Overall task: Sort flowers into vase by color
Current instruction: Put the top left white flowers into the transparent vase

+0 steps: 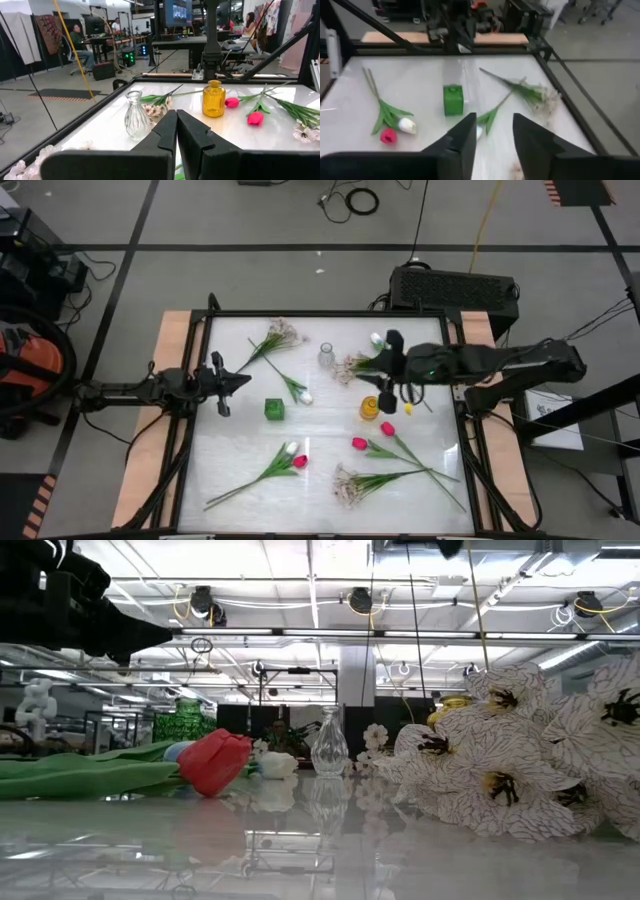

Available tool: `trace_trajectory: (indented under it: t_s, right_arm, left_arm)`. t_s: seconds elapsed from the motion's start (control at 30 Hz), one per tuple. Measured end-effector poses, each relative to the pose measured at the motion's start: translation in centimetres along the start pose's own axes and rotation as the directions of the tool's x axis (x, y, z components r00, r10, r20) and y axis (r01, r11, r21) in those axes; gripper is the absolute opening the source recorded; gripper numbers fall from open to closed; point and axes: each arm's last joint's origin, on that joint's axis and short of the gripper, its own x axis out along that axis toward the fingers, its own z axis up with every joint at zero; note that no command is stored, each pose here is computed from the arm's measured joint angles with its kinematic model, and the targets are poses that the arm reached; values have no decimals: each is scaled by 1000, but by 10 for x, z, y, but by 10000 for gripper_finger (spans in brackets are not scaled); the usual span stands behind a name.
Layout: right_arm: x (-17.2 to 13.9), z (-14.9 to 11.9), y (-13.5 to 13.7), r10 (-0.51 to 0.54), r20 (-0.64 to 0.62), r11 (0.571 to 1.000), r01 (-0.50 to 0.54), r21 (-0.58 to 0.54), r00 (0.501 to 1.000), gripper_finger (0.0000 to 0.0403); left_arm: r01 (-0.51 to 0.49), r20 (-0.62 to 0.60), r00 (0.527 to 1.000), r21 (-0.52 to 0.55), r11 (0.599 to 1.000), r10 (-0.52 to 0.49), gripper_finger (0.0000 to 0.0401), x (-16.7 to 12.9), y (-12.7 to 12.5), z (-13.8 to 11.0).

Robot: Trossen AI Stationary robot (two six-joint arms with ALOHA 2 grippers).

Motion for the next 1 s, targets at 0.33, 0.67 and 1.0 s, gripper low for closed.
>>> trace_trajectory:
  t_s: [0.33, 0.67, 1.0]
  right_arm:
    - [37, -65, 8, 15, 60, 998, -19, 61, 998, 144]
    - [41, -78, -4, -126, -4, 988, 125, 93, 992, 151]
    - [45, -83, -11, -149, -57, 981, 155, 117, 987, 155]
  left_arm:
    - [-4, -72, 997, -164, 987, -8, 18, 4, -1, -6]
    - [-83, -149, 987, -191, 978, 55, 18, 8, -1, -12]
    - [-245, -184, 959, -146, 959, 217, 18, 10, 8, 62]
